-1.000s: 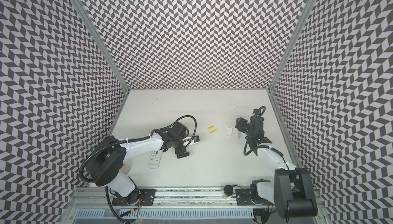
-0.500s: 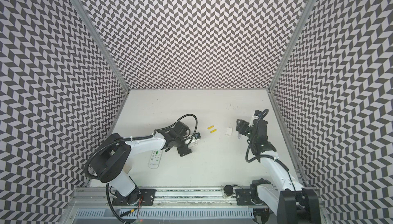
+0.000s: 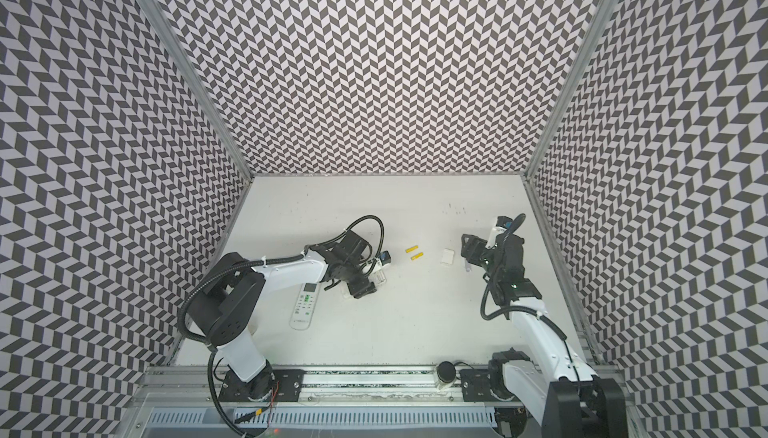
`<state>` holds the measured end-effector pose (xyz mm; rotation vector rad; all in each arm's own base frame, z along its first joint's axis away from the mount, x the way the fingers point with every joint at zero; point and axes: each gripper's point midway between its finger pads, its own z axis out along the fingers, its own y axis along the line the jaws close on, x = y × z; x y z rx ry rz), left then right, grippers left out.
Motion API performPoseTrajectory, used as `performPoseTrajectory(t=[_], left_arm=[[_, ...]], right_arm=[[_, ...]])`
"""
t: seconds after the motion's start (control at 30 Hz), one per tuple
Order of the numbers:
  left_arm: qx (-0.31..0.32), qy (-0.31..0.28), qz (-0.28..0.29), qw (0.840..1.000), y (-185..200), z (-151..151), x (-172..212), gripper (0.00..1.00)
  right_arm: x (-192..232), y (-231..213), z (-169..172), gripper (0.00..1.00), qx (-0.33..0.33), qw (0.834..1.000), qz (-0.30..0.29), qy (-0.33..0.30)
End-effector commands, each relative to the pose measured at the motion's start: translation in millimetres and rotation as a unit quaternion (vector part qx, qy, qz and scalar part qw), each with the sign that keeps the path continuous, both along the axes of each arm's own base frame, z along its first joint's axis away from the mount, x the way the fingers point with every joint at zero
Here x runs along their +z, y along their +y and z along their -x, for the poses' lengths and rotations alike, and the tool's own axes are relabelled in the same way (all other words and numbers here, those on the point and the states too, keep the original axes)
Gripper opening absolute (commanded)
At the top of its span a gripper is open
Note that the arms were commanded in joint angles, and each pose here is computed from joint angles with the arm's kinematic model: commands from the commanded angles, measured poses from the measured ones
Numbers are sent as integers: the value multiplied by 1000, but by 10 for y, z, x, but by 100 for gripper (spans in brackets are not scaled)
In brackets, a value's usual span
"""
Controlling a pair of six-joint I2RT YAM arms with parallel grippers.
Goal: Unload the batteries from the remote control
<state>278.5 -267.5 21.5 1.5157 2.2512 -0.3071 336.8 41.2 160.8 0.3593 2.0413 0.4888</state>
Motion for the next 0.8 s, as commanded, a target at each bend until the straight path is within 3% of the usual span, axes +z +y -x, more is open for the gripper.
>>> performPoseTrajectory(t=[0.0,0.3,0.43,0.57,0.77], left_arm=[[-3,29,-38,999,124,148,-241,59],[19,-15,-26,999,87,-79,-22,41],[49,-46,-5,998,11,-292,202,40],[108,-75,29,991,67,-600,494,37],[205,-141,42,968,471,-1067,785,36]], right_arm=[[51,11,10,72,4,1000,1,-19],[93,31,-4,72,9,1000,2,-18],[77,17,-26,72,6,1000,5,-18],[97,40,-34,72,11,1000,4,-13],[57,24,-9,72,6,1000,5,-9]])
